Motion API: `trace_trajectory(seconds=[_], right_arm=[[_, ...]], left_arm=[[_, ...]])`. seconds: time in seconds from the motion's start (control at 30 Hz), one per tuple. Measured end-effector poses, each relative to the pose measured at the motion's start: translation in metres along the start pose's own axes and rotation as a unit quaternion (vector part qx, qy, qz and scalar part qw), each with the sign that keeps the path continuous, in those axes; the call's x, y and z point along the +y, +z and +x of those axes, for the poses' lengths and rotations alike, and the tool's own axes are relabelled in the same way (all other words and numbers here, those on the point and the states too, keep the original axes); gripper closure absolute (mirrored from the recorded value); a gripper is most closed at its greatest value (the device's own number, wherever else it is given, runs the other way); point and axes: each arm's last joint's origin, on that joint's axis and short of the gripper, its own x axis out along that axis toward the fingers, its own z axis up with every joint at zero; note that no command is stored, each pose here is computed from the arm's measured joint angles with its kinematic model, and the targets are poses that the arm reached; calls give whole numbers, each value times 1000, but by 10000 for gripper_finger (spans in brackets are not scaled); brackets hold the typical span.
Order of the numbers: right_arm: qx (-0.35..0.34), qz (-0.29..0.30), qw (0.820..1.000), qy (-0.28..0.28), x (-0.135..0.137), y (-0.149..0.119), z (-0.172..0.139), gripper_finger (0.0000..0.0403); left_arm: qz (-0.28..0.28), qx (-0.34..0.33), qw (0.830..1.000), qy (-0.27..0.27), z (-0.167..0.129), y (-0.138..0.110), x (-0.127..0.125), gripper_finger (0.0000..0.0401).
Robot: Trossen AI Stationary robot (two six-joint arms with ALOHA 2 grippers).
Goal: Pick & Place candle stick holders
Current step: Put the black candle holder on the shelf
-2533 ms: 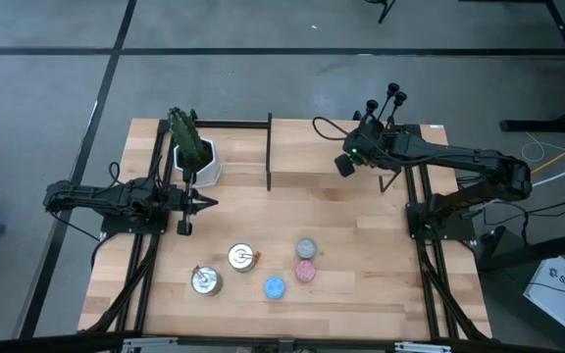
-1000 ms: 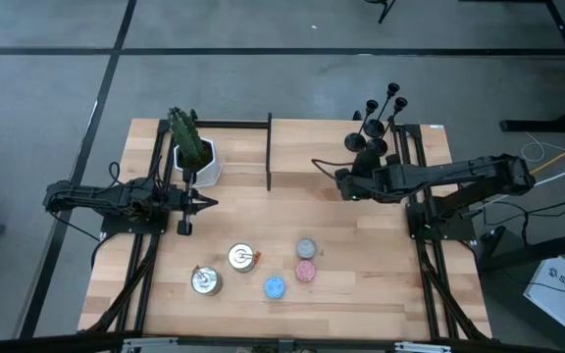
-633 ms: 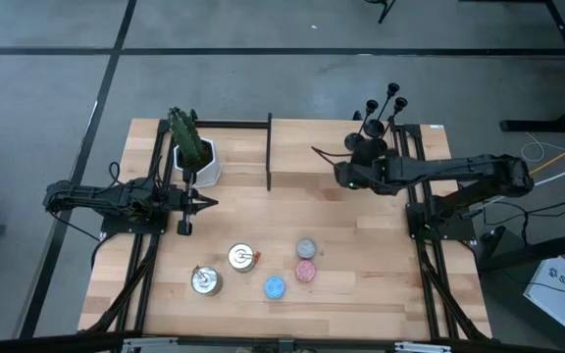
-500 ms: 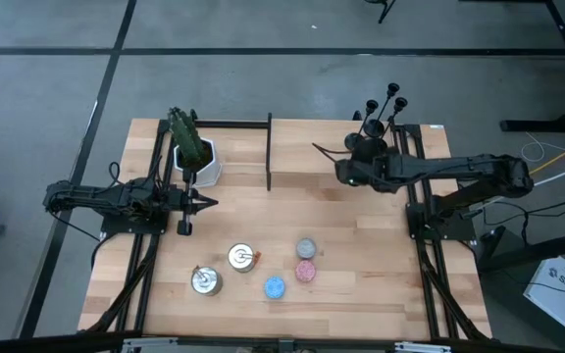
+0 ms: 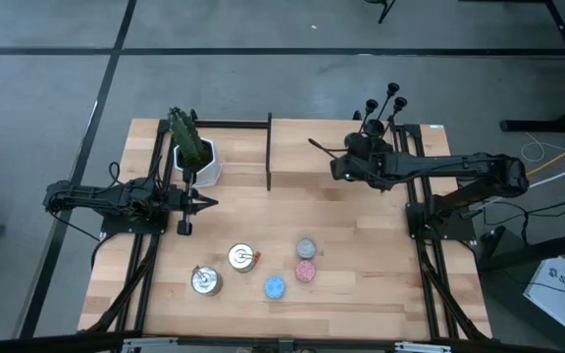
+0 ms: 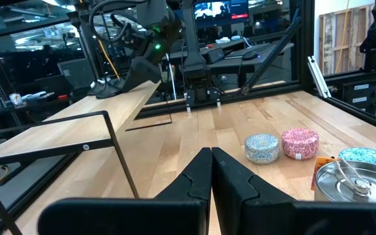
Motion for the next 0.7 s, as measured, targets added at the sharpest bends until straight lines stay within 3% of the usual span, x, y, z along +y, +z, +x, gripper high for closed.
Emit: trace_trajectory(seconds=[0.7], right_arm=[[-31,-28,998,-50,-1,1,9,392]], left_arm=[[0,0,1000,0,0,0,0,397]])
